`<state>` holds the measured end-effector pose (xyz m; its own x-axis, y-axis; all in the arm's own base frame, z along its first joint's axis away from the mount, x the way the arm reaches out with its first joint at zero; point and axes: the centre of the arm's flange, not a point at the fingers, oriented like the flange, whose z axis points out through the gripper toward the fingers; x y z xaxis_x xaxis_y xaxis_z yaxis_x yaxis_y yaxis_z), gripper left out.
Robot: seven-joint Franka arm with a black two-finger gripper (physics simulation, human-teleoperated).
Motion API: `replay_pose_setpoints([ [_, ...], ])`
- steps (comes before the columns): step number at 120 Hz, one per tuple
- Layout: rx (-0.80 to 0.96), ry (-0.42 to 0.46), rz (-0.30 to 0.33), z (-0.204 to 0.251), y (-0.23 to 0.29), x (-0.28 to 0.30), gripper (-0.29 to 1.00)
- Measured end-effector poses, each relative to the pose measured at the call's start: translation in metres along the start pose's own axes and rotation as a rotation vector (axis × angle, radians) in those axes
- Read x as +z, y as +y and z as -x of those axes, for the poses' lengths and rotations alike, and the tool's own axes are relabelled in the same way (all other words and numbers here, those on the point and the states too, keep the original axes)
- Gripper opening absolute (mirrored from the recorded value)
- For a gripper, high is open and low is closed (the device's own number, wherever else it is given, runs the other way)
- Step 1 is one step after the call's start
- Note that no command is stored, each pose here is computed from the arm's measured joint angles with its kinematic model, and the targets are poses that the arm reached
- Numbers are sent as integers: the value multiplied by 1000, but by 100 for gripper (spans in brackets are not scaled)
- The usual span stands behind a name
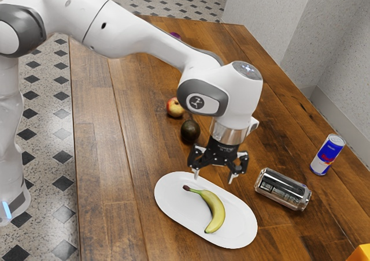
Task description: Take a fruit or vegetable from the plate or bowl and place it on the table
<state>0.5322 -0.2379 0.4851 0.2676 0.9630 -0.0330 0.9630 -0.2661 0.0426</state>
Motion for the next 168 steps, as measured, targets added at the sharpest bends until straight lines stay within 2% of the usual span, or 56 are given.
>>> replay_pose_setpoints([
  [127, 51, -21, -19, 30, 8, 53, 70],
  [168, 44, -30, -27, 25, 19, 62, 70],
])
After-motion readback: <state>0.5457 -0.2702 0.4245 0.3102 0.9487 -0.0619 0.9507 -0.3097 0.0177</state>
